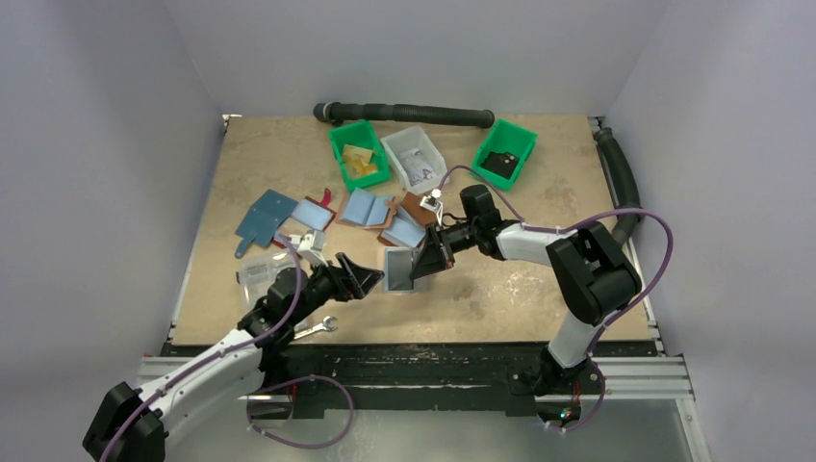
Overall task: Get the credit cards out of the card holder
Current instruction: Remove the credit card from the card holder.
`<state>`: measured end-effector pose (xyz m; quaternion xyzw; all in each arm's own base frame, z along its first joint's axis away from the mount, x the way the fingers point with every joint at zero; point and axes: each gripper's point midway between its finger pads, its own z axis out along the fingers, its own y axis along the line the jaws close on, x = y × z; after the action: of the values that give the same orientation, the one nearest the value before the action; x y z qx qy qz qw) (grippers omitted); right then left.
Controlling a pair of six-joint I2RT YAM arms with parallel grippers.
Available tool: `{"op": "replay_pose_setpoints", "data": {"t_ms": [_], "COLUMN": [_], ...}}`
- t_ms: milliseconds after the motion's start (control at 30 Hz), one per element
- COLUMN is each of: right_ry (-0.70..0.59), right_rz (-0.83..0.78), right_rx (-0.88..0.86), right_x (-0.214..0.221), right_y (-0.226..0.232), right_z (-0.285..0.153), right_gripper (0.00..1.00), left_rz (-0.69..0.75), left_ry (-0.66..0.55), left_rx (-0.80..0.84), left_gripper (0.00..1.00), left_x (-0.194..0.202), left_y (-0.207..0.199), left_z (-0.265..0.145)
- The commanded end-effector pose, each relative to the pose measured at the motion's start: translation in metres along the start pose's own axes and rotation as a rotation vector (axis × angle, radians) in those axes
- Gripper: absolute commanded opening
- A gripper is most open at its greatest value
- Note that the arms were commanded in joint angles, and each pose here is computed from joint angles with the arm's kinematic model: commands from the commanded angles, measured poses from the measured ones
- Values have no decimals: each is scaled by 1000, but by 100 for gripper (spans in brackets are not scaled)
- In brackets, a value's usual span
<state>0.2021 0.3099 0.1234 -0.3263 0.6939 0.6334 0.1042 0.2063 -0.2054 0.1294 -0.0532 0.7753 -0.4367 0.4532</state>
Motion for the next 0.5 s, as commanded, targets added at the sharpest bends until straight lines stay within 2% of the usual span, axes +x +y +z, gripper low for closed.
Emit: {"op": "replay_pose_setpoints", "data": {"t_ms": [0,133,333,467], "right_ry": [2,3,5,6], "right_rz": [-82,-82,-79,-81], "right_rx": [-54,-56,-59,-60], "right_x": [-14,-14,-14,-14], "right_y": [13,13,13,14], "right_z": [0,0,0,0], "right_gripper": [0,0,0,0], "left_rz": [14,-14,-23,-22], "left_ry": [33,53,68,64], "left_rx": [90,203,279,285], "left_gripper": [78,72,42,33], "left_x": [3,10,14,13], "left_y": [-17,-32,-43,-44], "left_z": [6,7,8,8]}}
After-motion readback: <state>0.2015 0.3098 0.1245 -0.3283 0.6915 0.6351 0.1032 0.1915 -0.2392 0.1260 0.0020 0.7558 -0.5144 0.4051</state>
